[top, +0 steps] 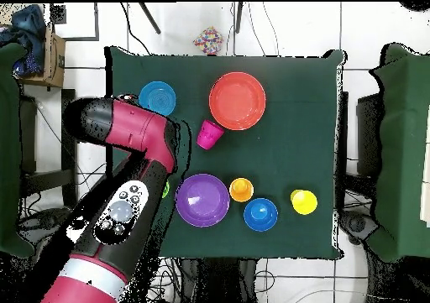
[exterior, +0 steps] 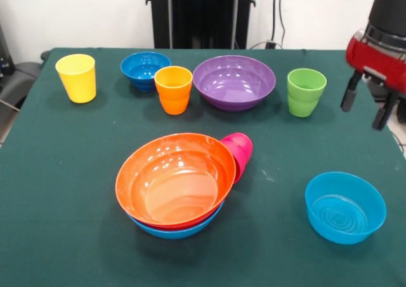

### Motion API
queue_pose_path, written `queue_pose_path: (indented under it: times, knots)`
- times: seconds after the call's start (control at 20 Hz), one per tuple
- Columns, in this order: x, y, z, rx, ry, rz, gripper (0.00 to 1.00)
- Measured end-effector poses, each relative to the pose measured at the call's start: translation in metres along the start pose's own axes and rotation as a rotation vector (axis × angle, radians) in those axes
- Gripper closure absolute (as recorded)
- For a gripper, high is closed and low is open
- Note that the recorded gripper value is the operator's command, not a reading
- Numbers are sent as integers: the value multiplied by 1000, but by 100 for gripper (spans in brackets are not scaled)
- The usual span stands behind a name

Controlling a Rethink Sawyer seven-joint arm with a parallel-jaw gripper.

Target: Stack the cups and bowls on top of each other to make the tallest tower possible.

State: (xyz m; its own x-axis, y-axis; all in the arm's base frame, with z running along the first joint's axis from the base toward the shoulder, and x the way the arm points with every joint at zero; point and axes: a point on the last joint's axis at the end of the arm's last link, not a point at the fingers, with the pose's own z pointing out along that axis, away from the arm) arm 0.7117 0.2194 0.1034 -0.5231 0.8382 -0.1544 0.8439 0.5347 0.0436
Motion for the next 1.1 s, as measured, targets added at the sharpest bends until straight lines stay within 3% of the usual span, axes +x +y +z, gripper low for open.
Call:
queue_pose_path:
  times: [0.2,0.45,0.8,1.1]
  knots:
    - [-20,19,-12,-34,-45,-12,0]
    - [-29,35,-9,-50,-79,-36,0]
    - [-30,46,9,-39,-117,-79,0]
    - [-25,45,39,-7,-130,-110,0]
